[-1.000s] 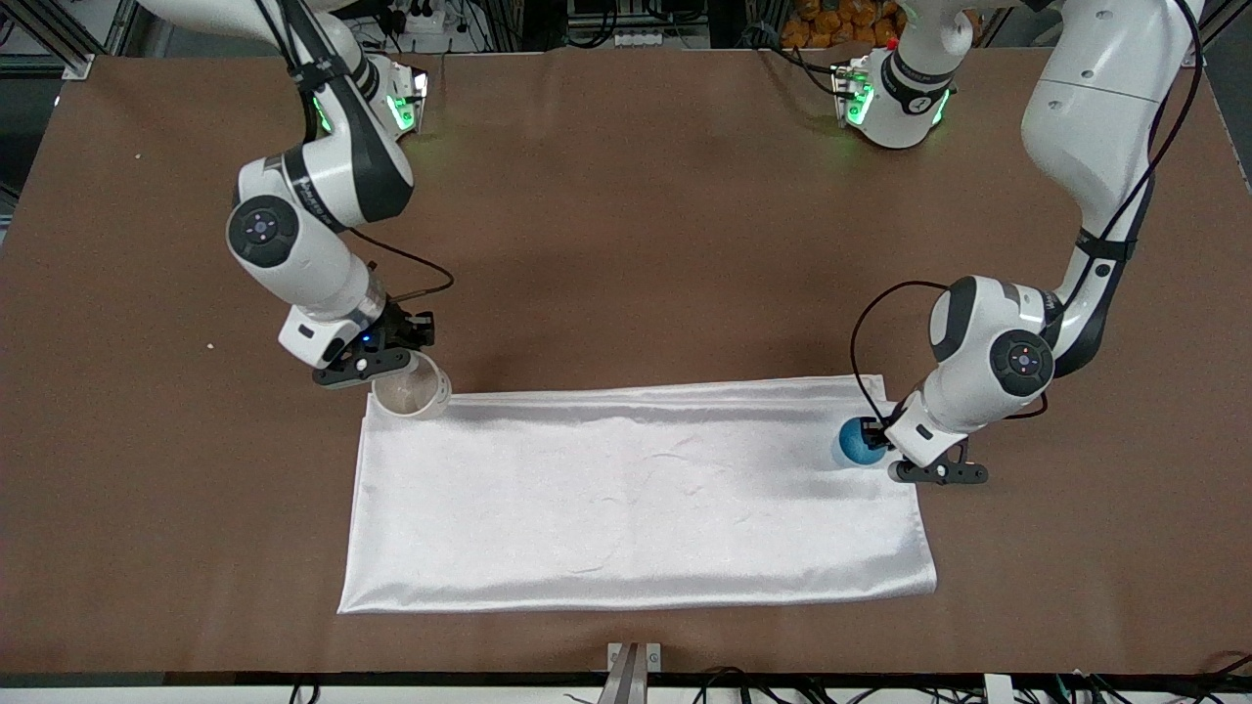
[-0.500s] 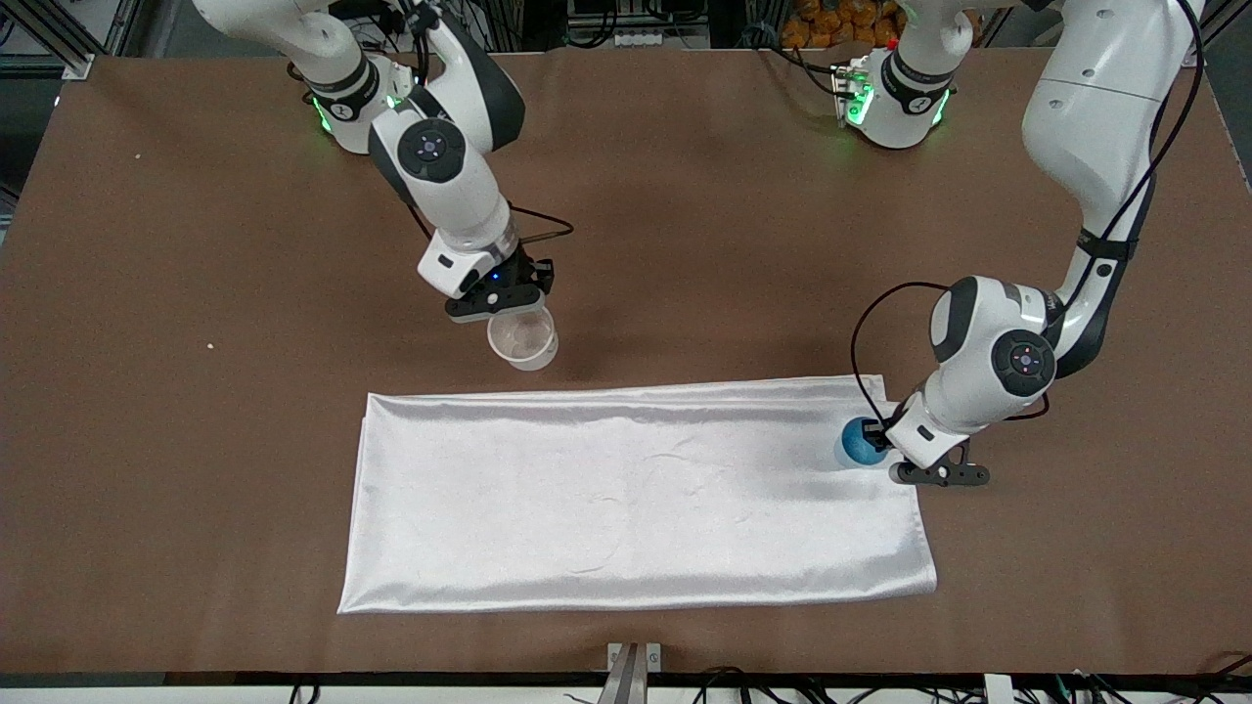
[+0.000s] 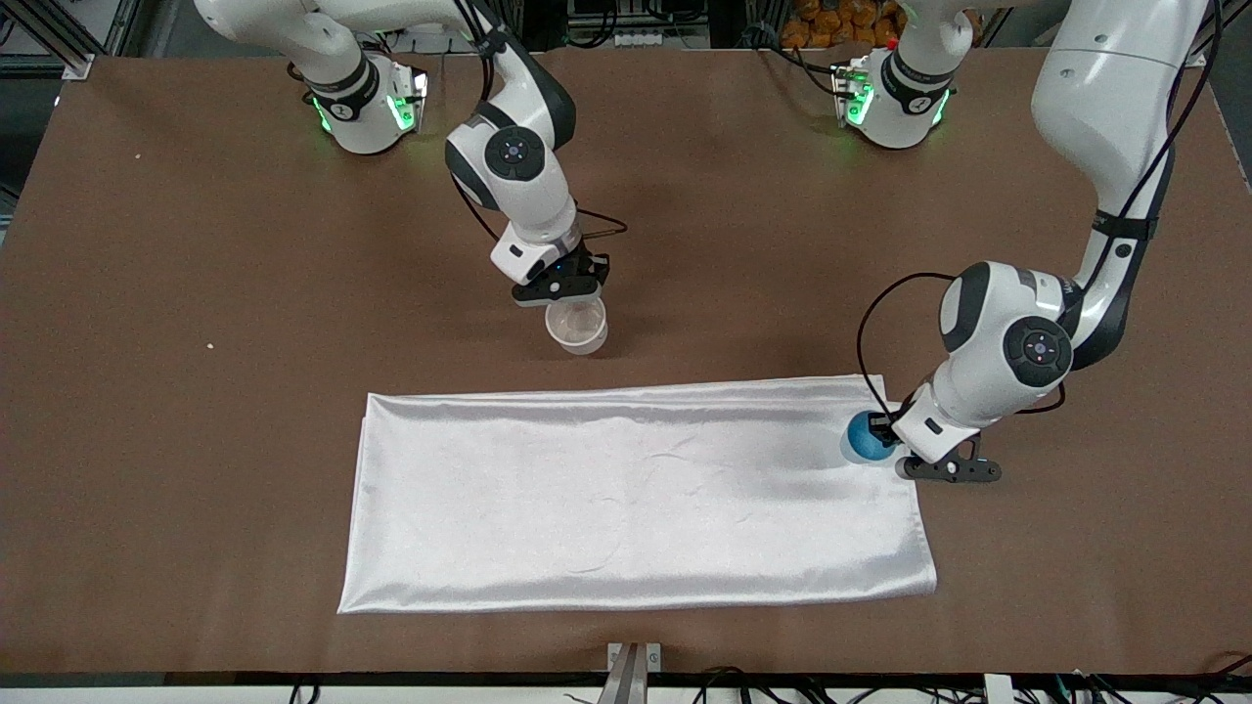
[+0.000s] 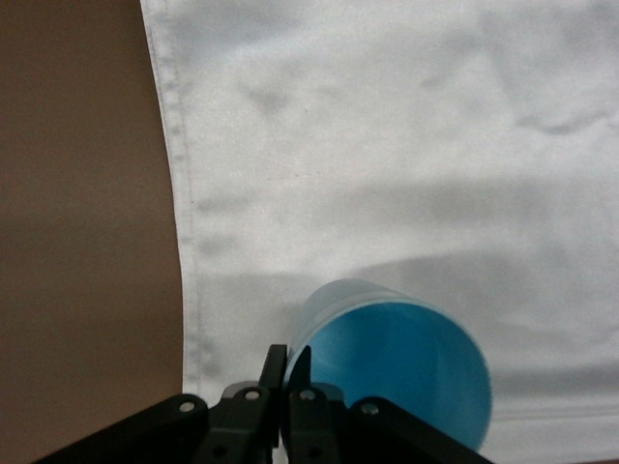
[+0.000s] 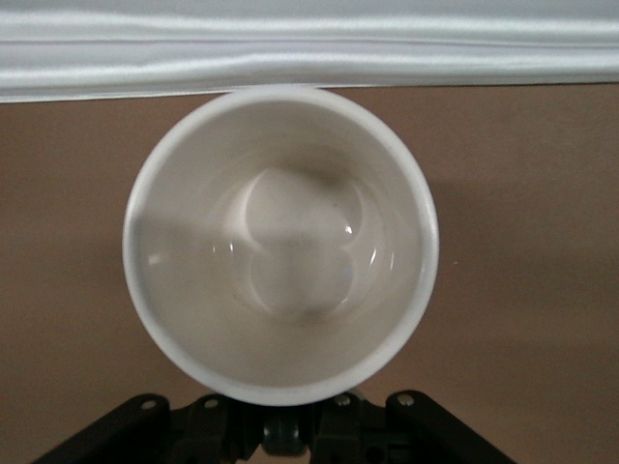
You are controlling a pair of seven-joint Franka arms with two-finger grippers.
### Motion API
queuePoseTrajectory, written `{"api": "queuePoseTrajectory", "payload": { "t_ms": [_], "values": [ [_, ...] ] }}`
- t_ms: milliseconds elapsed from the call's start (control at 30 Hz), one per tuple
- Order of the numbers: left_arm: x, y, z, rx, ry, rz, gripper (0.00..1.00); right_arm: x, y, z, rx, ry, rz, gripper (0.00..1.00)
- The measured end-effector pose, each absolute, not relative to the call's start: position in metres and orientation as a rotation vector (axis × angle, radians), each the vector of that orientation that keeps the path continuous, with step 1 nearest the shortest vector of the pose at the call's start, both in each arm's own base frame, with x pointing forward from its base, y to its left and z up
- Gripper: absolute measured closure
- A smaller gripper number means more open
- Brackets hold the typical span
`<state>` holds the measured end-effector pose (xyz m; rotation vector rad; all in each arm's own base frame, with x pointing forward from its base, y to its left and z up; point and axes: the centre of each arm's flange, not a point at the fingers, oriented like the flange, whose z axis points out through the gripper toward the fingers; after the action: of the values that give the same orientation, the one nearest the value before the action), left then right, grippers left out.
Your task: Place blue cup into white mug on table
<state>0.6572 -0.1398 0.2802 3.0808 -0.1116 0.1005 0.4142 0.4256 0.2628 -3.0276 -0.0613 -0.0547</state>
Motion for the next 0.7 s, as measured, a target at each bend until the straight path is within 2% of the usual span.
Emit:
{"api": "queuePoseTrajectory", "payload": {
  "t_ms": [433,567,600,667,700],
  "values": [
    [0.63,-0.198,0.341,3.093,-0.138,0.055,0.96,0.401,0.439,0.236,-3.028,-0.015,-0.041,0.89],
    [0.622,-0.215,0.35,3.088,-0.135,0.046,0.96,0.403,0.437,0.236,-3.029,-0.006,-0.042,0.75],
    [0.62,-0.219,0.352,3.088,-0.14,0.04,0.96,0.403,0.437,0.236,-3.029,-0.004,-0.043,0.66],
    [0.617,-0.223,0.355,3.09,-0.141,0.028,0.96,0.405,0.436,0.236,-3.029,0.001,-0.045,0.56],
    [0.615,-0.225,0.357,3.092,-0.137,0.021,0.96,0.405,0.436,0.237,-3.029,0.003,-0.047,0.56]
  ]
}}
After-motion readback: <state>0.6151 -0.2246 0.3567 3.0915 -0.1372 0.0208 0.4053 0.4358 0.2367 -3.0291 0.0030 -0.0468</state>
